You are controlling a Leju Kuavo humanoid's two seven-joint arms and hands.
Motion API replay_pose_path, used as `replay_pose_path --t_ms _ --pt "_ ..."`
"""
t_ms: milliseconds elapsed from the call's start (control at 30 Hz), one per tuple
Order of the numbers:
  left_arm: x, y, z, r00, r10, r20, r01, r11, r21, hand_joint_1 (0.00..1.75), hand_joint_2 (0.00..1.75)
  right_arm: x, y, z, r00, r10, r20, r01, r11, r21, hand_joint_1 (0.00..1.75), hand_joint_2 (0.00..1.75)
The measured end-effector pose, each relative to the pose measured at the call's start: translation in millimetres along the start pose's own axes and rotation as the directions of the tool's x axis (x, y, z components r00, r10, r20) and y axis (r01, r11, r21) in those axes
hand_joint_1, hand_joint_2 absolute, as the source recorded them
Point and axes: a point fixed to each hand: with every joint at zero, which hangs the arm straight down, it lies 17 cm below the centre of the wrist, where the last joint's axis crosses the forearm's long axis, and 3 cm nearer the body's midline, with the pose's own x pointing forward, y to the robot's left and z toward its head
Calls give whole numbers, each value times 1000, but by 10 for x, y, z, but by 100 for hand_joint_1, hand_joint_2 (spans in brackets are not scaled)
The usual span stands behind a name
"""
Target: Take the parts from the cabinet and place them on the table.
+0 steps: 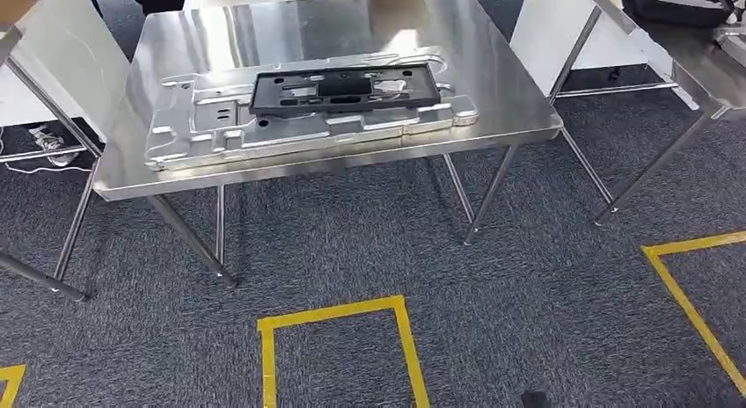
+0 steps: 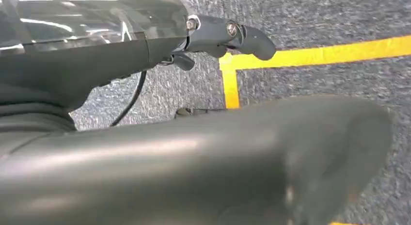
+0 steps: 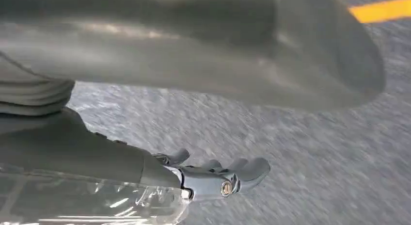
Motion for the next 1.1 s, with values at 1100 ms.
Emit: replay_pose_path --t_ms 1100 --pt "-112 47 1 998 17 -61 -15 999 30 0 0 -91 319 58 996 77 -40 -72 991 109 0 0"
